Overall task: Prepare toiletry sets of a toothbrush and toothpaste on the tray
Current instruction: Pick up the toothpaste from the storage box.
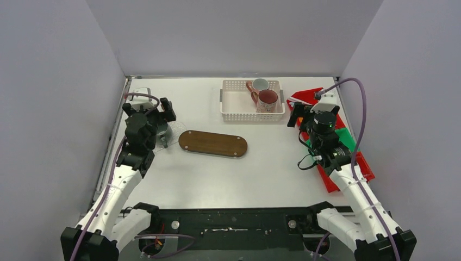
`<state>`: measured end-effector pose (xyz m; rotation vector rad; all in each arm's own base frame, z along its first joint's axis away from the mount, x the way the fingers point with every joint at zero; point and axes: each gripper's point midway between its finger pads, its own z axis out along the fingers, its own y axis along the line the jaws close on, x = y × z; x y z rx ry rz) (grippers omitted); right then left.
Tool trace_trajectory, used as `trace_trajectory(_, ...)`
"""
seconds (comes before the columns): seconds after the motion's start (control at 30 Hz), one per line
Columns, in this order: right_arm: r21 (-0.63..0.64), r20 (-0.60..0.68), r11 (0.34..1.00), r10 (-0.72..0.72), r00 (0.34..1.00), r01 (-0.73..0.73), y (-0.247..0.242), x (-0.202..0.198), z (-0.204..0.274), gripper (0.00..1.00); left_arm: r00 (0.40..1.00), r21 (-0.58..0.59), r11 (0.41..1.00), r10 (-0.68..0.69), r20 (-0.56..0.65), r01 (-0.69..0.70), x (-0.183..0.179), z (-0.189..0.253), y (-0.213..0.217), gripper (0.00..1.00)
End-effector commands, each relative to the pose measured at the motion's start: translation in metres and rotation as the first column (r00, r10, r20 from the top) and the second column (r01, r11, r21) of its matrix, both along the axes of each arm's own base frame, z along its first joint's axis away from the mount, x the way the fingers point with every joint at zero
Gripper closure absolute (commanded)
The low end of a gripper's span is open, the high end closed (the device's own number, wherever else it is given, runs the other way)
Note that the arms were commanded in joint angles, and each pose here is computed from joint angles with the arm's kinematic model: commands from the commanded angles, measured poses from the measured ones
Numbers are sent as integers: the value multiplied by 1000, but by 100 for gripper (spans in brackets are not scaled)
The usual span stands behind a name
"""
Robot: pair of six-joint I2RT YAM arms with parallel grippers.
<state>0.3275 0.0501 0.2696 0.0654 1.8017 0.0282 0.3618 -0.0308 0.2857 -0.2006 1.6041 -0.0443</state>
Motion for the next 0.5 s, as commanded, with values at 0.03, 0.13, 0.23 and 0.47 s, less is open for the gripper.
trace_trajectory(0.03,83,-102,985,-143,985,151,-16,7,-15,1,992,-25,997,-75,98,78,-16,45,-24,3)
trace_trajectory(0.13,108,-170,966,-215,962,235,-24,16,-30,3,988,-46,993,-101,117,107,-23,48,-32,3)
trace_trajectory(0.23,139,-238,933,-295,925,333,-34,27,-51,4,982,-68,987,-137,128,146,-30,48,-43,3)
trace_trajectory(0.47,175,-369,829,-445,816,531,-69,54,-88,15,980,-67,984,-154,127,164,-35,44,-55,3)
